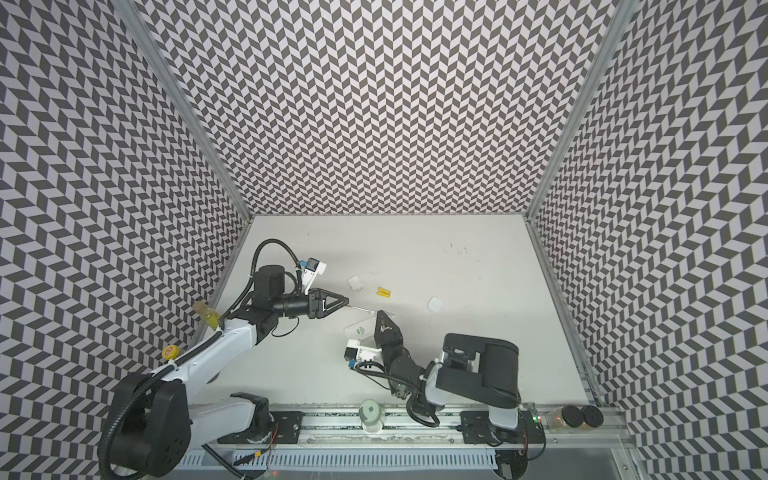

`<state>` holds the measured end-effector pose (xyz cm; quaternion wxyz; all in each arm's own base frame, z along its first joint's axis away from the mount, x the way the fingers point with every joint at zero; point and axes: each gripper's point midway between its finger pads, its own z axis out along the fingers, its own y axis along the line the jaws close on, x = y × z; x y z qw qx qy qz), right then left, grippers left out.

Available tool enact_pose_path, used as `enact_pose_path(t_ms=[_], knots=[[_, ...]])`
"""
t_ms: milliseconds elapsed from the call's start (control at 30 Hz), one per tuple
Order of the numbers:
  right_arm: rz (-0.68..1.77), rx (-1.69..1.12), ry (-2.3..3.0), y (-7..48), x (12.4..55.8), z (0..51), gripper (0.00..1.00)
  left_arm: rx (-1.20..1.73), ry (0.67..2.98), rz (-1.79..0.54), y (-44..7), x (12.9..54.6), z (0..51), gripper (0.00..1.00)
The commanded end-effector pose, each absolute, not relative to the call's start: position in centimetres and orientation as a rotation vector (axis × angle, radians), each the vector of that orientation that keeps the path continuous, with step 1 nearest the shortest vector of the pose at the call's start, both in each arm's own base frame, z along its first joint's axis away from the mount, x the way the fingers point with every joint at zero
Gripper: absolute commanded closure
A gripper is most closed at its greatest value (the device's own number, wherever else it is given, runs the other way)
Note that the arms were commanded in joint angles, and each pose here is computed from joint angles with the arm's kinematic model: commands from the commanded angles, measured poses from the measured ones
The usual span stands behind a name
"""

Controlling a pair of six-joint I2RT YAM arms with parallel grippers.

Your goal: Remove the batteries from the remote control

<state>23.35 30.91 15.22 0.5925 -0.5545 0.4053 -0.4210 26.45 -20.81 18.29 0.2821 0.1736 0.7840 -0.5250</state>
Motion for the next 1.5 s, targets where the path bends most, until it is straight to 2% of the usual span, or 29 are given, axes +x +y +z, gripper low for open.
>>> enact_pose_path(t_ms=[0, 333, 667, 967, 1233, 1300, 1367, 1467], knots=[[-0.808, -0.899, 0.978, 29.5, 22.6, 22.8, 1.0, 0.473, 2.089, -1.419, -21.2, 26.3, 18.0, 0.46], [-0.79, -0.888, 0.965, 29.8, 22.2, 23.4, 1.0, 0.455, 2.112, -1.464, -21.8, 26.0, 17.5, 0.46], [-0.793, -0.885, 0.963, 30.3, 22.3, 23.6, 1.0, 0.464, 2.107, -1.505, -22.2, 25.5, 17.8, 0.71], [-0.805, -0.876, 0.983, 30.0, 22.6, 23.5, 1.0, 0.449, 2.122, -1.493, -22.1, 25.4, 17.4, 0.76], [-0.808, -0.874, 0.988, 30.0, 22.7, 23.5, 1.0, 0.454, 2.117, -1.493, -22.1, 25.4, 17.6, 1.0], [-0.802, -0.866, 0.992, 29.9, 22.7, 23.6, 0.93, 0.457, 2.114, -1.49, -22.1, 25.4, 17.7, 1.0], [-0.792, -0.856, 1.001, 29.8, 22.7, 23.6, 0.71, 0.459, 2.108, -1.485, -22.0, 25.5, 17.8, 1.0], [-0.794, -0.854, 1.025, 29.3, 22.7, 23.1, 0.48, 0.464, 2.091, -1.474, -21.7, 25.8, 18.2, 1.0]])
